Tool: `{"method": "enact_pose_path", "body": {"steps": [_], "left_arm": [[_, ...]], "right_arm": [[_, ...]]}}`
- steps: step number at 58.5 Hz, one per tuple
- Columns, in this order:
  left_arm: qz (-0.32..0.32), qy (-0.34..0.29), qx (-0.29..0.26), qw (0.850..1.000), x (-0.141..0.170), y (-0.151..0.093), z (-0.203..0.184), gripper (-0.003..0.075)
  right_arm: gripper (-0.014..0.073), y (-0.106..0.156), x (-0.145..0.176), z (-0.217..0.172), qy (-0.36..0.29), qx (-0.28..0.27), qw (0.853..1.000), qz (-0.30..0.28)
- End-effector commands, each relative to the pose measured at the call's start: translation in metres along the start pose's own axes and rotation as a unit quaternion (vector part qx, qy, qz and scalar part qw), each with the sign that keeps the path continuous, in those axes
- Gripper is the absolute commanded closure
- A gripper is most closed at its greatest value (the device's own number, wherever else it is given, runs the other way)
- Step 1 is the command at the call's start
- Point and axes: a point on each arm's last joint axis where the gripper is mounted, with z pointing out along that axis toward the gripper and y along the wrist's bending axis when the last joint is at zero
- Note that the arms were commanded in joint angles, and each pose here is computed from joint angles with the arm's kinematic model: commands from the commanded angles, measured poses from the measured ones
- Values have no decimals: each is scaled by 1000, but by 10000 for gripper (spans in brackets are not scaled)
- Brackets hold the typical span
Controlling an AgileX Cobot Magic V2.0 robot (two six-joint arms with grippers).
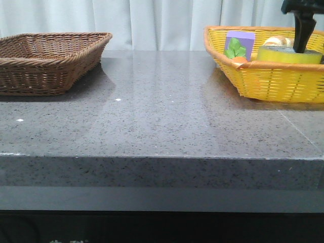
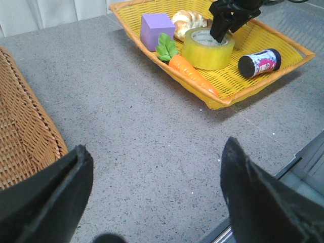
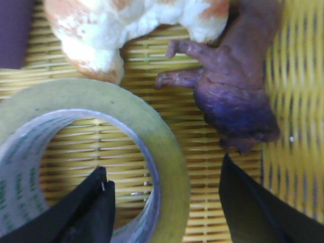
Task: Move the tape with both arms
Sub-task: 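Grasp the yellow tape roll by its rim with the right gripper, then lift the tape out and lower it onto the table between baskets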
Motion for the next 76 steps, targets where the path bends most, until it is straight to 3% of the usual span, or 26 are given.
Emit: {"method": "enact_pose_path", "body": {"steps": [1,7,18,24,36,59,66,76], "left_arm": [[-4,-48,2,999,-17,-1,-1,195],[-5,-37,2,999,-15,-1,4,195],[-2,-23,2,1000,-13,0,9,195],[-2,-23,2,1000,-13,0,9,195],[-2,-23,2,1000,-13,0,9,195],[-2,-32,2,999,-14,-1,4,195],[0,-45,0,999,-16,-1,-2,195],[1,-61,-1,998,-18,-1,-9,195]], "right_arm": [[124,-1,-9,-26,-48,0,999,-6],[186,-2,-9,-18,-38,1,999,-5],[435,-2,-9,-17,-36,1,999,-5],[496,-2,-8,-17,-35,1,999,-5],[502,-1,-11,-30,-42,1,999,-6],[502,12,-6,-111,-87,-21,996,-14],[502,32,2,-140,-117,-45,991,-50],[502,84,17,-168,-152,-87,976,-128]]}}
